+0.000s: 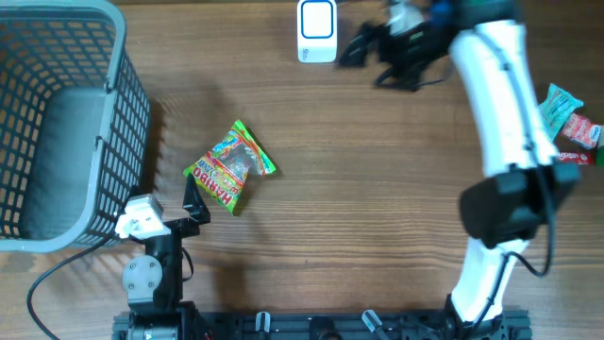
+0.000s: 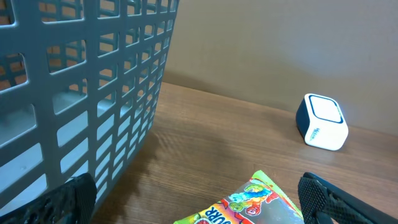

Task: Scan the item barcode
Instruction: 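Reach the right gripper to the Haribo bag and grasp it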

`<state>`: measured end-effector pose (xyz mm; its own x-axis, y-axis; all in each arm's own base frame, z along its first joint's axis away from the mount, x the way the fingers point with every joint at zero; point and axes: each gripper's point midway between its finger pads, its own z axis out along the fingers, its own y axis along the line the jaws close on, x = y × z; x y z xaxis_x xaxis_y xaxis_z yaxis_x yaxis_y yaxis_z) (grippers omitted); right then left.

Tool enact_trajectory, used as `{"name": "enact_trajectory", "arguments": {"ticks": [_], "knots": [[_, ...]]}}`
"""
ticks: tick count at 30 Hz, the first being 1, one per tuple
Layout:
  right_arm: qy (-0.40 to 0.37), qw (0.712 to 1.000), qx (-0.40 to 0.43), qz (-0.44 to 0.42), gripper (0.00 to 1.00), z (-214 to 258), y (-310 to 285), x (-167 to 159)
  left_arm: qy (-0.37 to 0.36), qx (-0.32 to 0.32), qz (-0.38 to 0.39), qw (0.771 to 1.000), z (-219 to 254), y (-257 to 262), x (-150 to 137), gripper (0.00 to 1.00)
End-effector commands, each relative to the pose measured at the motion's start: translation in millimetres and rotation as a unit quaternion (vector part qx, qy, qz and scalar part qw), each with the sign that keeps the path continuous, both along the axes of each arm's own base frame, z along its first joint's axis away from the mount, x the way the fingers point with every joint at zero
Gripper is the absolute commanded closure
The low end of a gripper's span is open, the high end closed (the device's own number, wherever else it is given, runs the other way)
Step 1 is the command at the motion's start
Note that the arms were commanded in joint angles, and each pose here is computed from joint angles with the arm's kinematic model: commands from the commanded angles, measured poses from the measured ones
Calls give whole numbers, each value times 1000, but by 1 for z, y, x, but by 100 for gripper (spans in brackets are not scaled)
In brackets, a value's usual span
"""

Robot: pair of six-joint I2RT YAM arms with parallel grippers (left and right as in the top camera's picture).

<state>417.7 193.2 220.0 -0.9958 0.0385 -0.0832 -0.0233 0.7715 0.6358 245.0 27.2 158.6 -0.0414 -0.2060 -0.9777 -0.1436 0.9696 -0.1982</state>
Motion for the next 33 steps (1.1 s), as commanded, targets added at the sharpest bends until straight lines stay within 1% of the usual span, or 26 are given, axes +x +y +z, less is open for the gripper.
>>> {"name": "enact_trajectory", "arguments": {"ticks": [1,4,5,6,8,11,13,15,18,21,25,28,29,30,31,32,33], "knots": [[151,986,-52,-39,0,-46,73,-57,-2,0,6,1000,0,2,0,0],[262,951,-85,-143,0,-70,115,-95,-2,0,6,1000,0,2,0,0],[278,943,-84,-165,1,-77,132,-102,-2,0,6,1000,0,2,0,0],[280,940,-80,-179,7,-85,146,-105,-2,0,6,1000,0,2,0,0],[284,931,-76,-217,7,-103,166,-109,-2,0,6,1000,0,2,0,0],[320,904,-74,-274,7,-138,180,-121,-2,0,5,1000,0,2,0,0],[292,916,-49,-272,7,-152,191,-114,-2,0,6,1000,0,2,0,0],[273,922,-43,-272,7,-158,197,-112,-2,0,6,1000,0,2,0,0],[260,926,-52,-270,7,-172,205,-117,-2,0,5,1000,0,2,0,0],[229,932,-59,-274,7,-187,212,-113,-2,0,6,1000,0,2,0,0],[189,952,-26,-241,7,-202,237,-101,-2,0,6,1000,0,2,0,0],[190,948,-48,-252,7,-229,232,-100,-2,0,6,1000,0,2,0,0],[187,946,-61,-258,8,-238,228,-100,-2,0,6,1000,0,2,0,0],[184,944,-76,-264,13,-248,222,-100,-2,0,6,1000,0,2,0,0],[182,943,-87,-265,28,-255,218,-100,-2,0,6,1000,0,2,0,0],[175,945,-97,-259,57,-257,213,-100,-2,0,6,1000,0,2,0,0],[172,946,-100,-255,71,-257,212,-100,-2,0,6,1000,0,2,0,0]]}}
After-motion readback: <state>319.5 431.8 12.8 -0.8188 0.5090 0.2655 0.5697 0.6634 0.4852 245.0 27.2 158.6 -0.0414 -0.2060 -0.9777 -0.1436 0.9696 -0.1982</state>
